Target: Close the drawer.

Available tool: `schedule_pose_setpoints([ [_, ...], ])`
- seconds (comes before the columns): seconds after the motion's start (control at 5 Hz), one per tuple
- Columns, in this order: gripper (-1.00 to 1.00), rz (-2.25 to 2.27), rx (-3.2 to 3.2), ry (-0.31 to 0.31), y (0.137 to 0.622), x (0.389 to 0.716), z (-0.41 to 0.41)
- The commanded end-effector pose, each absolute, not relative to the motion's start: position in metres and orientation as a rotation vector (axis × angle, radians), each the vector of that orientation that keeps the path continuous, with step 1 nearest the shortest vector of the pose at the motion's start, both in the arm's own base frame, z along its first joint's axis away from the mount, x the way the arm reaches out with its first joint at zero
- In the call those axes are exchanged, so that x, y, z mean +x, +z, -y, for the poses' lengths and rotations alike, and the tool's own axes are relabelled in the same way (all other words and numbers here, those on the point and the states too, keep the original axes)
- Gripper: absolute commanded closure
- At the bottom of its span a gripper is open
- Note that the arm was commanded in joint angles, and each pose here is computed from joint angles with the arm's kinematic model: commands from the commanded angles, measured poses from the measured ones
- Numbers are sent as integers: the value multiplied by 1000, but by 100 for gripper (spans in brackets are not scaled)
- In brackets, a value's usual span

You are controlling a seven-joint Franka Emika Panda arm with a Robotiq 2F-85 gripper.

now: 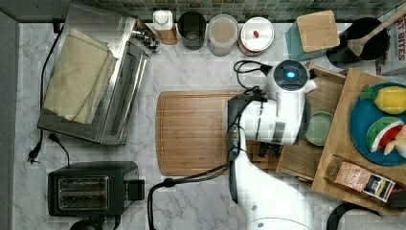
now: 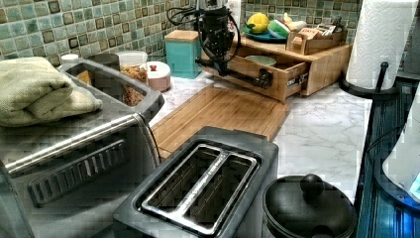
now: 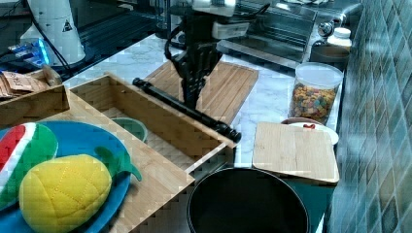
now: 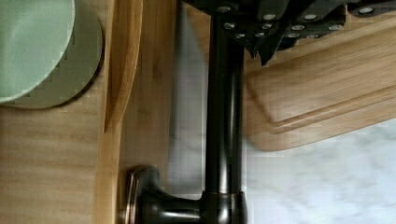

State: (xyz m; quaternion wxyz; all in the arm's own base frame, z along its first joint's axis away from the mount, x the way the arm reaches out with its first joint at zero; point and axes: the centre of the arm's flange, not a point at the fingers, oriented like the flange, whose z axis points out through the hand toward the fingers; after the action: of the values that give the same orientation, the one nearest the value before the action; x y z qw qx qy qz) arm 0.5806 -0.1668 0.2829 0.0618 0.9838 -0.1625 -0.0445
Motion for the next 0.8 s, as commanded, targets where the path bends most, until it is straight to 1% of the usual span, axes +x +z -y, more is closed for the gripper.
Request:
schedule_pose_setpoints([
  [0.2, 100, 647, 2758, 51, 349, 546, 329],
  [0.4, 100, 588, 2727, 24, 341, 537, 343],
  [0.8, 100, 557, 2644, -25, 336, 534, 359],
])
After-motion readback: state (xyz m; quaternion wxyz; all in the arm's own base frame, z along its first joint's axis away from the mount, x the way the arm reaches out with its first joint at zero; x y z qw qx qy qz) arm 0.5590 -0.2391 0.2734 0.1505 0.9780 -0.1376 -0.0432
